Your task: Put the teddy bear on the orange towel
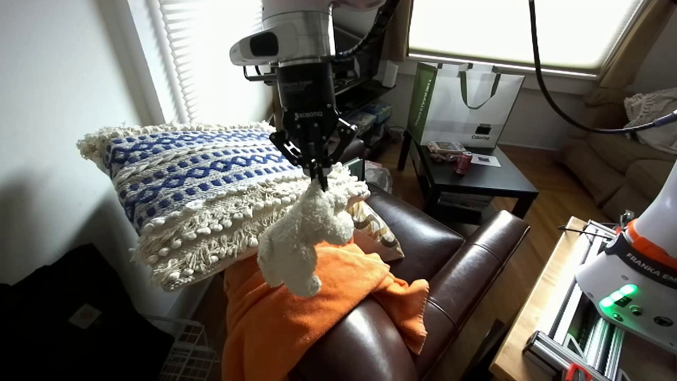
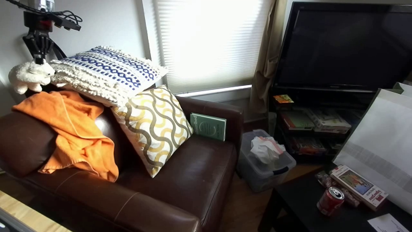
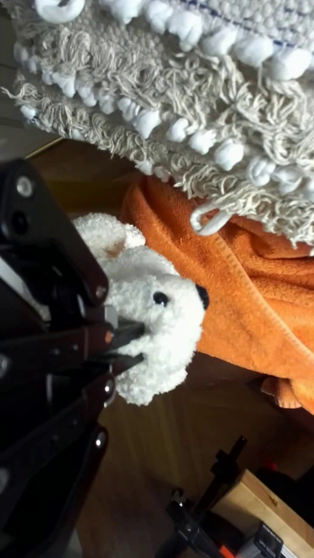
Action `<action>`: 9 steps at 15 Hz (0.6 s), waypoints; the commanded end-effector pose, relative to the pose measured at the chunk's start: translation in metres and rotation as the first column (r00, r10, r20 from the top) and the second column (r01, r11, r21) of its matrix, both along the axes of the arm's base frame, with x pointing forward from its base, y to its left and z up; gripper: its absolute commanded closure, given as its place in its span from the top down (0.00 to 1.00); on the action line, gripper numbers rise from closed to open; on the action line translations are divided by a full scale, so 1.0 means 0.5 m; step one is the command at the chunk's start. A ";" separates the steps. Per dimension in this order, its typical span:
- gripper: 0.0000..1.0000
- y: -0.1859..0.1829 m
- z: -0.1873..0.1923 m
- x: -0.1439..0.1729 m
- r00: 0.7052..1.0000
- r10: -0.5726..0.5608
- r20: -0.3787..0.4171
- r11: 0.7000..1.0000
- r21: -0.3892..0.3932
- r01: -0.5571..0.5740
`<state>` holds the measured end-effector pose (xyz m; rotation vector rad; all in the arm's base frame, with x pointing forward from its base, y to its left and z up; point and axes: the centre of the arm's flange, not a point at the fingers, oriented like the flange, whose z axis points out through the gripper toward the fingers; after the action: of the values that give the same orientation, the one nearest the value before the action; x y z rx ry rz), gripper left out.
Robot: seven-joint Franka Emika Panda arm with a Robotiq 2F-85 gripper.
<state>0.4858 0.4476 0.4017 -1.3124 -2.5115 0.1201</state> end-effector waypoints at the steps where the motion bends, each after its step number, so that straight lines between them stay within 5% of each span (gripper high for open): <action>1: 0.02 -0.018 -0.047 0.007 0.997 0.064 -0.053 0.998 -0.014 -0.065; 7: 0.02 -0.058 -0.158 0.050 0.992 -0.008 -0.127 0.997 -0.079 -0.002; 8: 0.32 -0.061 -0.174 0.054 0.990 -0.023 -0.141 0.996 -0.094 0.010; 9: 0.33 -0.063 -0.186 0.057 0.987 -0.029 -0.159 0.995 -0.104 0.012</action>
<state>0.5089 0.4190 0.3260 -1.3036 -2.4208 0.2732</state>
